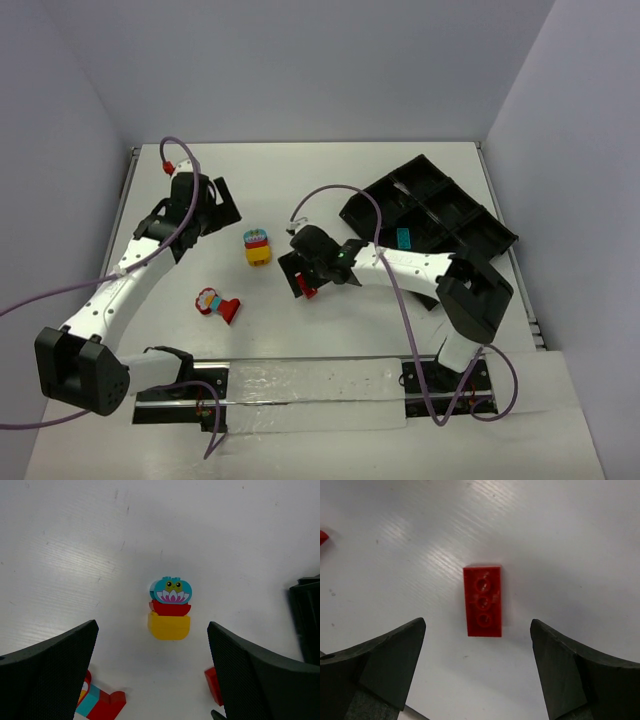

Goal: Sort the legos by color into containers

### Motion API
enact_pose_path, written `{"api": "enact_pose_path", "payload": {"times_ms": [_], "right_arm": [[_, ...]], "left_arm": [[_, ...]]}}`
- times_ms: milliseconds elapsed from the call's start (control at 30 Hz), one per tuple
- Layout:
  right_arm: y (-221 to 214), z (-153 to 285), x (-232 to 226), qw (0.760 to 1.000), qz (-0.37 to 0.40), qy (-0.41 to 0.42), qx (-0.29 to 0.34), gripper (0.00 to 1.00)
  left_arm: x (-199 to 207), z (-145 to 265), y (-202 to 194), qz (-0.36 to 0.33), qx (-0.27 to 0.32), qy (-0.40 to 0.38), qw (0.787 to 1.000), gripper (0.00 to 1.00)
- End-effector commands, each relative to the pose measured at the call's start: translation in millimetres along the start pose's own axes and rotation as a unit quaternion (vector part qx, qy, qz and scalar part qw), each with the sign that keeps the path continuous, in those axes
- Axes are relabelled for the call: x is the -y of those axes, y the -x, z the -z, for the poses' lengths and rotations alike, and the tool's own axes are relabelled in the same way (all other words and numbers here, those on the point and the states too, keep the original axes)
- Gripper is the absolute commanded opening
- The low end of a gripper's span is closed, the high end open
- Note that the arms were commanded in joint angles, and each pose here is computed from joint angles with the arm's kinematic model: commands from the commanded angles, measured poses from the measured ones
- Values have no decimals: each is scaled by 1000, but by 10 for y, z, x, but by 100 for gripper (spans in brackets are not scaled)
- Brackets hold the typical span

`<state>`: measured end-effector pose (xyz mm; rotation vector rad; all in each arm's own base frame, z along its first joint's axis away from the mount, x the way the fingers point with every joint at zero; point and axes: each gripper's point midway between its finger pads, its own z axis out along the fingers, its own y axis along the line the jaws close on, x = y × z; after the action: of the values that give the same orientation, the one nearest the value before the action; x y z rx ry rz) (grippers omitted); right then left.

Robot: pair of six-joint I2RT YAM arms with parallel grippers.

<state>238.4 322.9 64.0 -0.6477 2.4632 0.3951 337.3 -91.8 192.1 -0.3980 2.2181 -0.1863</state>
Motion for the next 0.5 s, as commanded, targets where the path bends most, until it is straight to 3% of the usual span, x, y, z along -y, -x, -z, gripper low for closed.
{"api": "enact_pose_path", "payload": {"times_ms": [0,300,467], "right_arm": [[149,-56,-124,1000,21,9,6,93],[10,-253,-96,999,24,-8,-21,88],[-77,-333,-69,999,28,-18,-33,74]], "left_arm": [[-34,82,39,6,15,1,1000,99],[-19,86,74,4,18,1,1000,99],[-14,98,90,-1,19,-1,1000,99]]}}
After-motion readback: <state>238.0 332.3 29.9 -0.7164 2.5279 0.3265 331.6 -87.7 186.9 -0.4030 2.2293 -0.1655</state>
